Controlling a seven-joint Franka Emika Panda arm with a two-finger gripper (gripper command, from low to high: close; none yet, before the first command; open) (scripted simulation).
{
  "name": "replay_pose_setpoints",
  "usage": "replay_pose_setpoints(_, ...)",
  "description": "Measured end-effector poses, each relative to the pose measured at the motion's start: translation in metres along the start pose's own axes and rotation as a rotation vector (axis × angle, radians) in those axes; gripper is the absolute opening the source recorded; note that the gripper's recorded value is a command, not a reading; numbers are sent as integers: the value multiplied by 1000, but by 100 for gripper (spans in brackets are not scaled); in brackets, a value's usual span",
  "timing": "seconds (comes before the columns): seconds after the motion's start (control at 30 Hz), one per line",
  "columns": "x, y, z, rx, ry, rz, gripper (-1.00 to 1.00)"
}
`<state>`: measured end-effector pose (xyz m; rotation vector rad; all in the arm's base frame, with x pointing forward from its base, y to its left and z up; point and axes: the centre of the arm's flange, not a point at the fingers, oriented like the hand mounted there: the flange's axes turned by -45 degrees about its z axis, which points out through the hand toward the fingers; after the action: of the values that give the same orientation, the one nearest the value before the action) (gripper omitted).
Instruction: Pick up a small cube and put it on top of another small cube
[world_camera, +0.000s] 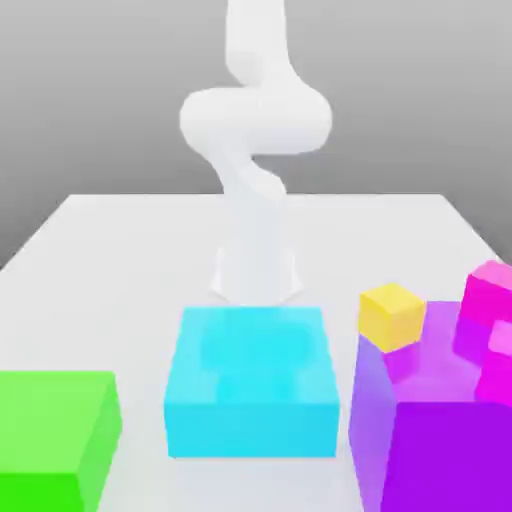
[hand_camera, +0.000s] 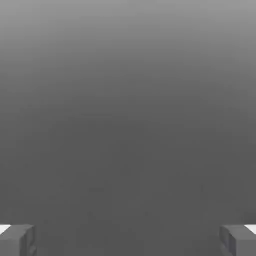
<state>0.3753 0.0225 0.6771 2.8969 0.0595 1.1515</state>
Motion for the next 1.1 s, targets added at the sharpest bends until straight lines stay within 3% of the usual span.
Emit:
replay_pose_setpoints(0.3,-78,-149,138,138,-131,-547,0)
replay_pose_setpoints(0.63,-265,-298,197,393,-195,-1235,0)
replay_pose_setpoints(1.1,-402,-285,236,667,-434,-1671,0)
